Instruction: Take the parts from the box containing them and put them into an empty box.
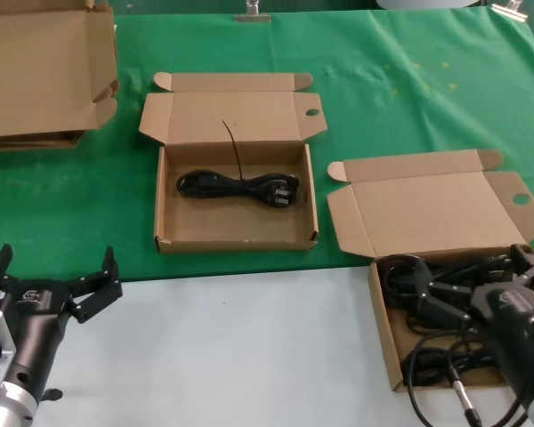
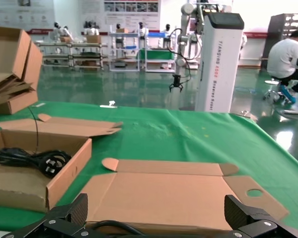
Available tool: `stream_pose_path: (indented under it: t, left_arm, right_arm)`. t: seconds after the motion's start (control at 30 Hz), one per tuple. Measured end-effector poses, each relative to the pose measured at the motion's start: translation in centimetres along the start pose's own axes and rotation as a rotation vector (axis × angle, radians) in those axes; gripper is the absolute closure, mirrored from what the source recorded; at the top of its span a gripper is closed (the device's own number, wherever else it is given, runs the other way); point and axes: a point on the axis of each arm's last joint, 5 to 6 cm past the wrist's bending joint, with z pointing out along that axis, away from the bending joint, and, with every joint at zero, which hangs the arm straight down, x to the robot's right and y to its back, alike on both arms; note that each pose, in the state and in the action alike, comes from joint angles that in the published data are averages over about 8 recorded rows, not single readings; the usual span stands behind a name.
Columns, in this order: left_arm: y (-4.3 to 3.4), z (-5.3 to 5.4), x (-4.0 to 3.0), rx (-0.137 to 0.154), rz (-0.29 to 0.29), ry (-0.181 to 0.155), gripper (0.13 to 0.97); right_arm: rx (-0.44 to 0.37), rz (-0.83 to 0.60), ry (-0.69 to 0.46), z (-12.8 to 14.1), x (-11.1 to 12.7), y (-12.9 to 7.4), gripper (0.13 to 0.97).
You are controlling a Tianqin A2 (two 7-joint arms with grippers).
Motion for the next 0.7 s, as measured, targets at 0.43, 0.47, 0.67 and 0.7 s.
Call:
stream_pose_path:
  t: [0.43, 0.47, 0.67, 0.7]
  left_arm:
    - [0.0, 0.0, 0.0, 0.0, 0.0, 0.0, 0.132]
    - [0.0, 0.0, 0.0, 0.0, 0.0, 0.0, 0.132]
    - [0.0, 0.0, 0.0, 0.0, 0.0, 0.0, 0.132]
    - [0.0, 0.0, 0.0, 0.0, 0.0, 0.0, 0.132]
  right_arm:
    - [-0.008, 0.015, 0.016, -0.3, -0.13, 0.29, 0.13]
    - [-0.008, 0.015, 0.016, -0.3, -0.13, 0.29, 0.13]
    - [-0.008, 0.015, 0.016, -0.3, -0.13, 0.29, 0.13]
    - [-0.008, 0.015, 0.016, -0.3, -0.13, 0.29, 0.13]
